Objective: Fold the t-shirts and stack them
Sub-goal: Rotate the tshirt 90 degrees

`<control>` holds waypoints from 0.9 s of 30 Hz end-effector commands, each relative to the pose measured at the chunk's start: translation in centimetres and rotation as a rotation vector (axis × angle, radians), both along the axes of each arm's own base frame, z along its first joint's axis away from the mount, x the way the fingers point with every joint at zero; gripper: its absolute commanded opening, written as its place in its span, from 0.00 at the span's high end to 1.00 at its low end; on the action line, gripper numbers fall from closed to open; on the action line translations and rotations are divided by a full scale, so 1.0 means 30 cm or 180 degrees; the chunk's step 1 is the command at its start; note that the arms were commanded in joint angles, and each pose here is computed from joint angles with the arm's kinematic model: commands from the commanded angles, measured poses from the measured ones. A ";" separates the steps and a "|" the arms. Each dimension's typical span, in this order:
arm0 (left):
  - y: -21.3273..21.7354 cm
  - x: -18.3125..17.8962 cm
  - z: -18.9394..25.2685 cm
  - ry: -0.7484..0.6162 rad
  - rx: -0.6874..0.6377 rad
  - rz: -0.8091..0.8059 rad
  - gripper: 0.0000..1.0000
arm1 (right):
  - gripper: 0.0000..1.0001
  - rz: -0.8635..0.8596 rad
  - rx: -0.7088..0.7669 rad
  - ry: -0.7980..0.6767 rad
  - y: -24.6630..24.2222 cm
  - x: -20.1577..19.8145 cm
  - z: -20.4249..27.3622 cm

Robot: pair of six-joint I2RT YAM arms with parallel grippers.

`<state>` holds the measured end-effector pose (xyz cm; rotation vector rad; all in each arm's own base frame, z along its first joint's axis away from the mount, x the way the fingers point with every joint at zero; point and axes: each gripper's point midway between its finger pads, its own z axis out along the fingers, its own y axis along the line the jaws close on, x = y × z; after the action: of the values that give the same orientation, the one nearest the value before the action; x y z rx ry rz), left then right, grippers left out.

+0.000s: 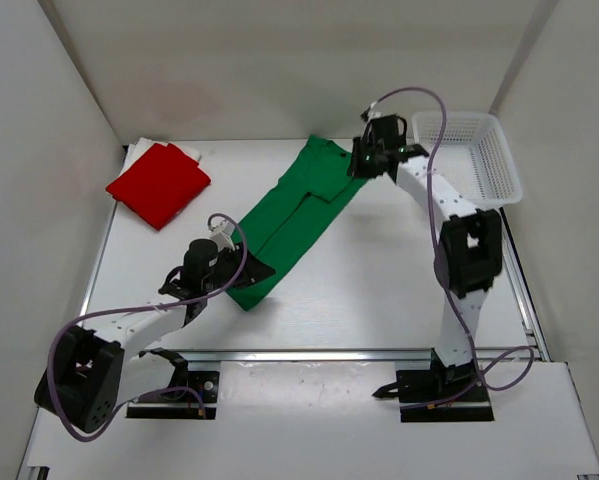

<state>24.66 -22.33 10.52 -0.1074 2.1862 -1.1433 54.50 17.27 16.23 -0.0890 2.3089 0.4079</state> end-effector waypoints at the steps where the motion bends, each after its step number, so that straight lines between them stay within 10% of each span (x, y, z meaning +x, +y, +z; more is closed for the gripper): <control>1: 0.024 0.021 0.067 -0.0179 -0.0082 0.0031 0.65 | 0.87 0.0372 0.0189 0.0225 0.165 -0.304 -0.081; 7: 0.069 0.000 0.065 -0.0229 -0.0171 0.0138 0.65 | 0.68 0.0873 0.0906 0.0353 0.449 -0.705 -0.177; 18: 0.090 -0.006 0.085 -0.0331 -0.0191 0.0184 0.64 | 0.60 0.0668 0.1191 0.0765 0.639 -0.782 -0.402; 27: 0.106 0.013 0.077 -0.0316 -0.0149 0.0240 0.63 | 1.00 0.0596 0.1096 0.0942 0.581 -0.778 -0.490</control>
<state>24.85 -19.27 12.53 -0.1684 2.0677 -1.1364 31.09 37.12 2.31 -0.1226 2.4730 1.0342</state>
